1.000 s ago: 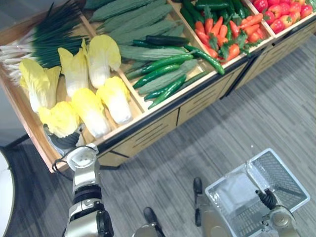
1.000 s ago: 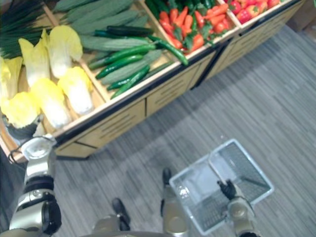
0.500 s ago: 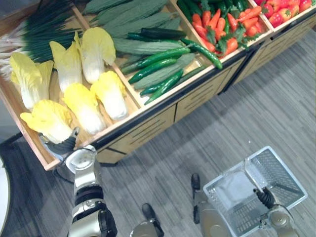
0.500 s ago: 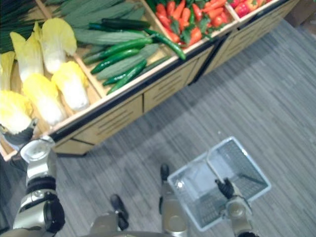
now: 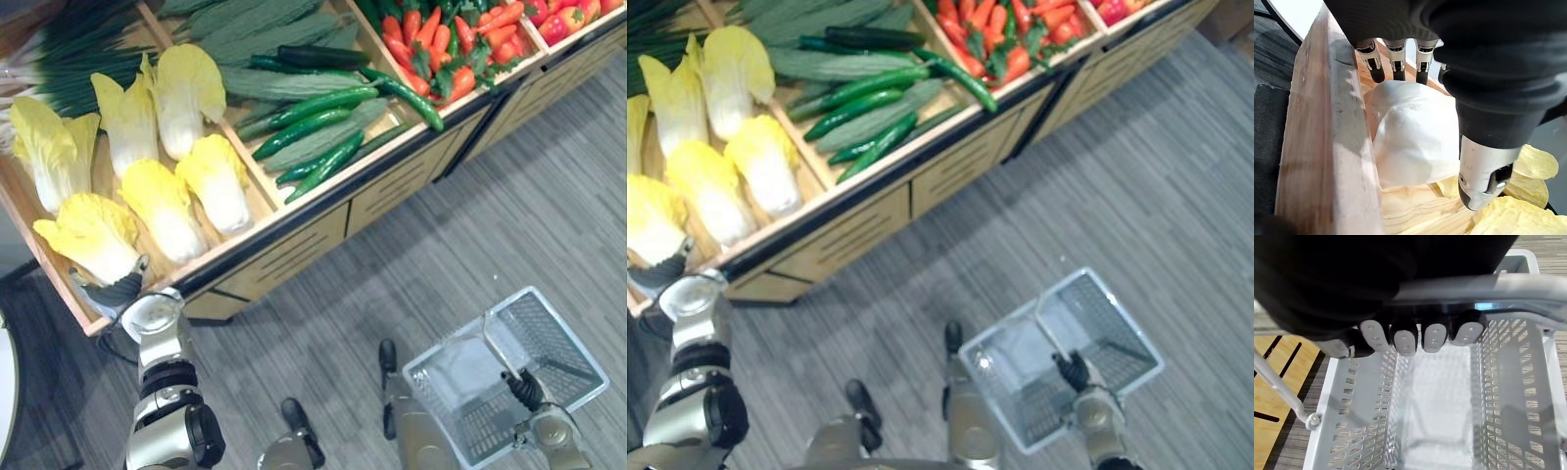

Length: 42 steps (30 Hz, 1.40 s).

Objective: Pick vegetable in the basket

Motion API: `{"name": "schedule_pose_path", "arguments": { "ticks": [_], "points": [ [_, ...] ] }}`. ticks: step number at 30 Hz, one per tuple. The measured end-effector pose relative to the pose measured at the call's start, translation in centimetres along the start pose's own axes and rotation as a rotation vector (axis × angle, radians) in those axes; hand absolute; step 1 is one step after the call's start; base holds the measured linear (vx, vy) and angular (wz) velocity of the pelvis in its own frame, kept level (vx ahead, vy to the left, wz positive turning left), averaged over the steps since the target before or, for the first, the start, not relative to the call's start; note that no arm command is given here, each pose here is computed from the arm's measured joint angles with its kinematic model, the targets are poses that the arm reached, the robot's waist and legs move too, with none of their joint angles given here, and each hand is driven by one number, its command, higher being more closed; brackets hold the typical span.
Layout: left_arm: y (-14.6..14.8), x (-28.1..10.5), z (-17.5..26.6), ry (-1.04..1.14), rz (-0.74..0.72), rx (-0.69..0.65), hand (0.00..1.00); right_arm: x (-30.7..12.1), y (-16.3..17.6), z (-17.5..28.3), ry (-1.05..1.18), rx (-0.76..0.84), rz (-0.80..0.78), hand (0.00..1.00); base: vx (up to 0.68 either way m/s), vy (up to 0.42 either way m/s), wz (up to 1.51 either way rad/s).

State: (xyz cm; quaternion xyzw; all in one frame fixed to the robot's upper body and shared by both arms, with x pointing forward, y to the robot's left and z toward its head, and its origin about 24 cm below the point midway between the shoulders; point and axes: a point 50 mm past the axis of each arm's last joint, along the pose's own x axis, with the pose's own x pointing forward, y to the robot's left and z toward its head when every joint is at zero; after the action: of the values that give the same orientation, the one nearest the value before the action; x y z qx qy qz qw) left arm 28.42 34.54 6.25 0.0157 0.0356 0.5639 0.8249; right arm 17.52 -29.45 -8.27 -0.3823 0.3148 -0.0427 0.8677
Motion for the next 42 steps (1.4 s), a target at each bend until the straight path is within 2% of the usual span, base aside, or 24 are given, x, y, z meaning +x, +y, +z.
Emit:
{"name": "schedule_pose_path", "arguments": {
  "ticks": [19,20,27,42],
  "points": [
    [-1.8,1.2,1.9,0.011,-0.077,0.003,0.00,0.8,-0.1,2.2,-0.075,-0.031,0.022,1.00,0.00,-0.006,0.01],
    [-1.9,1.3,1.7,0.021,-0.092,0.010,1.00,0.8,-0.1,2.4,-0.084,-0.033,0.027,1.00,-0.01,-0.033,0.00],
    [-0.8,2.2,1.1,0.055,-0.076,0.048,1.00,1.1,-0.3,3.3,-0.123,-0.066,0.039,1.00,0.00,-0.024,-0.05],
    [-0.8,2.0,-0.4,0.133,-0.126,0.022,1.00,1.3,-0.6,4.0,-0.150,-0.077,0.066,1.00,0.00,-0.013,-0.03]
  ]
}}
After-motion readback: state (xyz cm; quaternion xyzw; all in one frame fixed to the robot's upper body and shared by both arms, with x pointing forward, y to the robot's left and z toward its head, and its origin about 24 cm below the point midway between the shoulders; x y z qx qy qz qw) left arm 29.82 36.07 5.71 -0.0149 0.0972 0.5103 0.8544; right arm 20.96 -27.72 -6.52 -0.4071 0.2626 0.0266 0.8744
